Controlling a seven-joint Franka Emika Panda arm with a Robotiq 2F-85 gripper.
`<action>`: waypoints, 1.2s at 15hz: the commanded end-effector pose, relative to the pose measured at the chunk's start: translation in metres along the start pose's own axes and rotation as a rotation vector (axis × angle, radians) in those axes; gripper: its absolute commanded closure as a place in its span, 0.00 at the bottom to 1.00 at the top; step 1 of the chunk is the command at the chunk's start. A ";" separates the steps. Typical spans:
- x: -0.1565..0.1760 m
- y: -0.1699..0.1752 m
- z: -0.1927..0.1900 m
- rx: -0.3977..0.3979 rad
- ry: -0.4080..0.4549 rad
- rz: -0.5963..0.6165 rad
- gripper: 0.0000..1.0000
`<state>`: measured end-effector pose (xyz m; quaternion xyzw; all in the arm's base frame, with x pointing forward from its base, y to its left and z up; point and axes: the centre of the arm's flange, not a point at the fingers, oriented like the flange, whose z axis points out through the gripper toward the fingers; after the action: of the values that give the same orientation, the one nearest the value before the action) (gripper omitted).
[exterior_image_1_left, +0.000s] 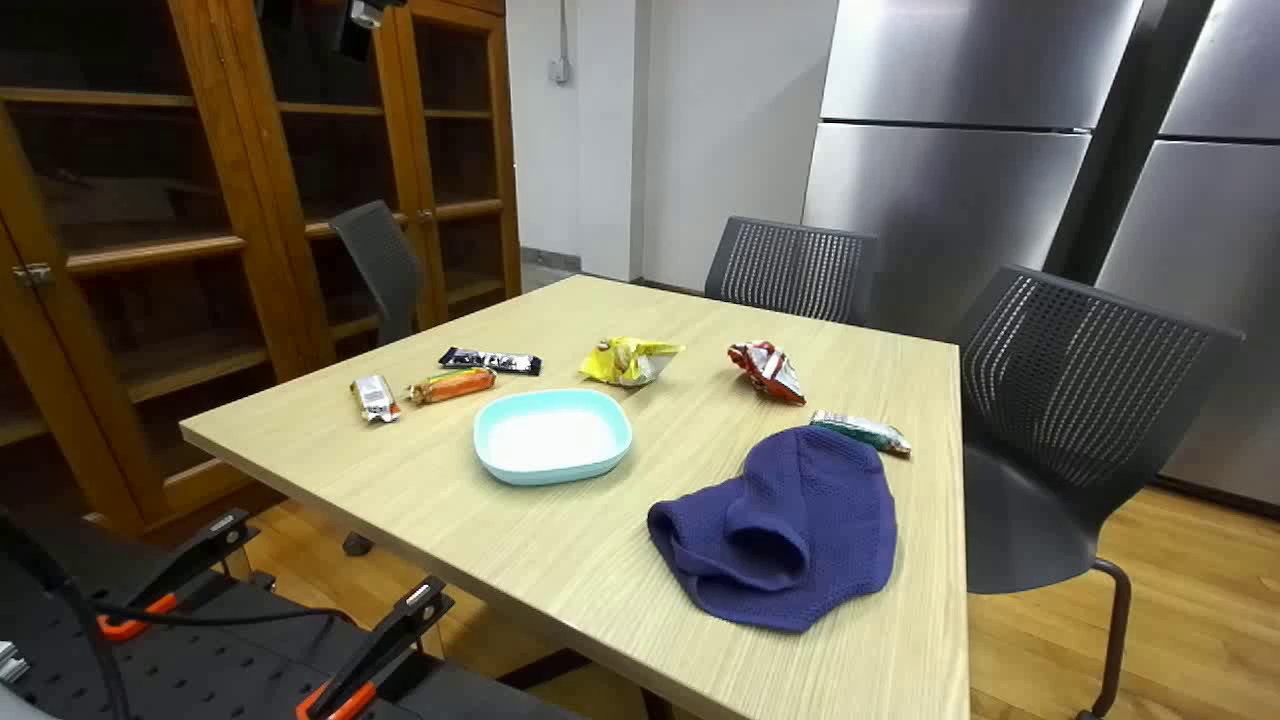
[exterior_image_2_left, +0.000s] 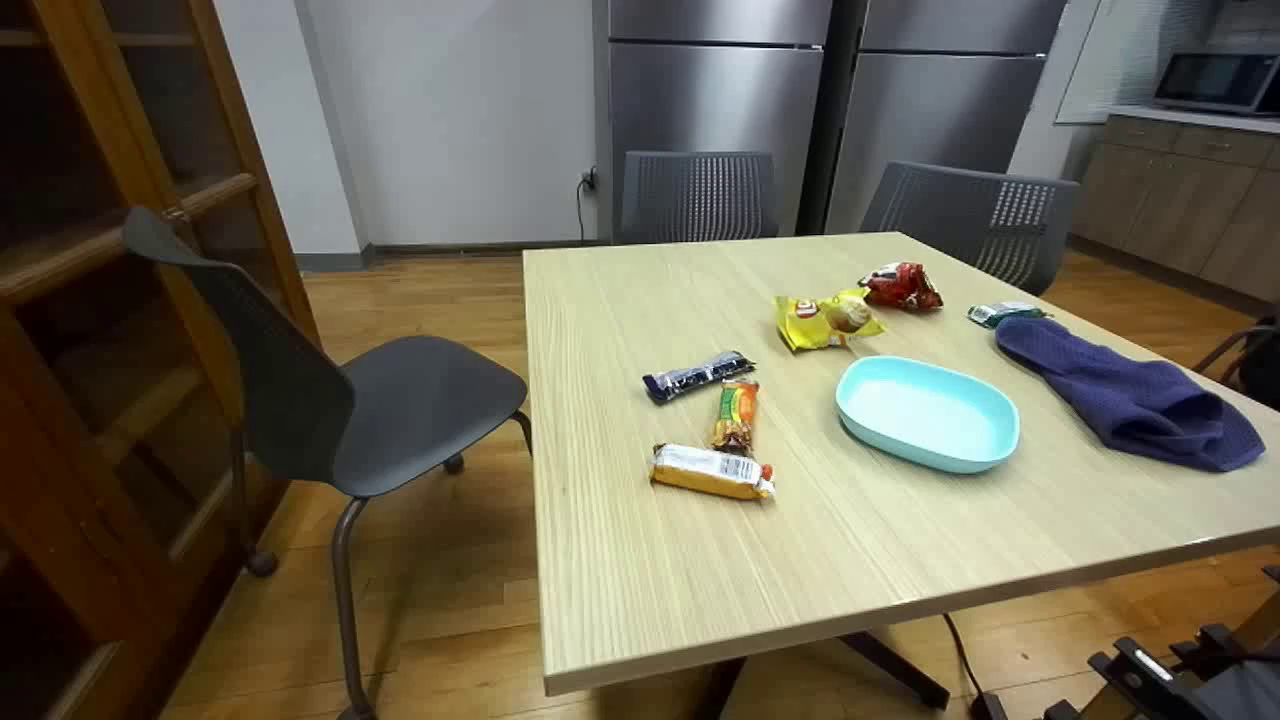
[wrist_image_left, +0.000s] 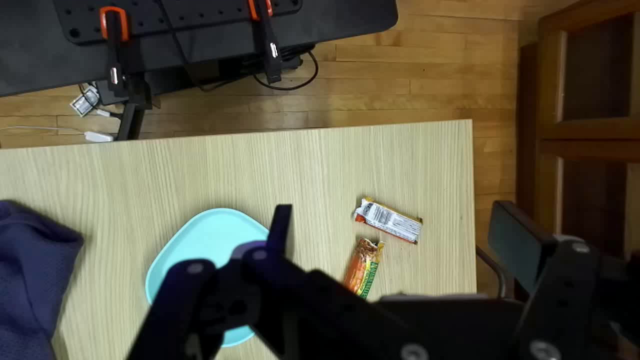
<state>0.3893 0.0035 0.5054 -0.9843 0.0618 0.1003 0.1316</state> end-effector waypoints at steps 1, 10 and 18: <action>0.000 0.000 0.000 0.000 0.000 0.000 0.00; 0.000 0.000 0.000 0.000 0.000 0.000 0.00; 0.035 -0.026 0.018 -0.038 -0.019 -0.062 0.00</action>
<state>0.3935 0.0099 0.4999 -0.9851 0.0544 0.1020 0.1273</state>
